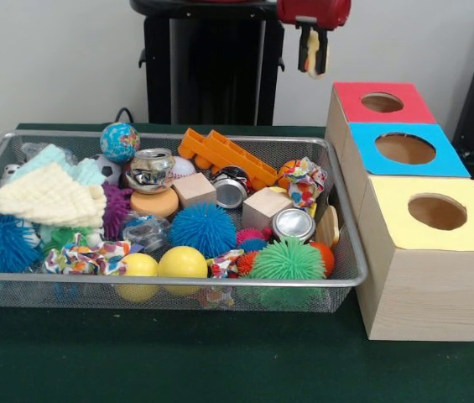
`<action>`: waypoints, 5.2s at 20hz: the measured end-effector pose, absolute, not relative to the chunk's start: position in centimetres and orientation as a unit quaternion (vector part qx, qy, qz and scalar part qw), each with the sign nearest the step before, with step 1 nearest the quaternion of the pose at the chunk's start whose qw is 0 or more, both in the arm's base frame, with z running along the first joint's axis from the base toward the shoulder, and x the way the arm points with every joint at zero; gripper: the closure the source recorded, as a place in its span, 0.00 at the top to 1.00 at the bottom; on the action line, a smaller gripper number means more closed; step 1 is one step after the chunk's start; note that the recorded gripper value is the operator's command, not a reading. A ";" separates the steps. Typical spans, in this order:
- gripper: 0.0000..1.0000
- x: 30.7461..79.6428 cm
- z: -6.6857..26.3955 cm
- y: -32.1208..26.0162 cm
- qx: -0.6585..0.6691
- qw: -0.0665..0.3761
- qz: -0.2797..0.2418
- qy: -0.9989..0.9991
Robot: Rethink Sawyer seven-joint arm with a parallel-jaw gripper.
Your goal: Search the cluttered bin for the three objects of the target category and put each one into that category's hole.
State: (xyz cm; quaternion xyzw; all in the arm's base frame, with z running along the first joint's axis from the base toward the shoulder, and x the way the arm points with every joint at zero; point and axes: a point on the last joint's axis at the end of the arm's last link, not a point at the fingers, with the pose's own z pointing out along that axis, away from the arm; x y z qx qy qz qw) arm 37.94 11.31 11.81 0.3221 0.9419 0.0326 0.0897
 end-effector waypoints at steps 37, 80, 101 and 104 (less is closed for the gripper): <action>0.00 47.9 15.3 14.3 0.364 0.092 0.031 0.926; 0.00 52.0 9.1 17.3 0.351 0.122 0.020 0.928; 0.00 47.9 9.0 22.1 0.303 0.163 0.011 0.939; 0.00 47.3 9.0 22.3 0.301 0.160 0.010 0.940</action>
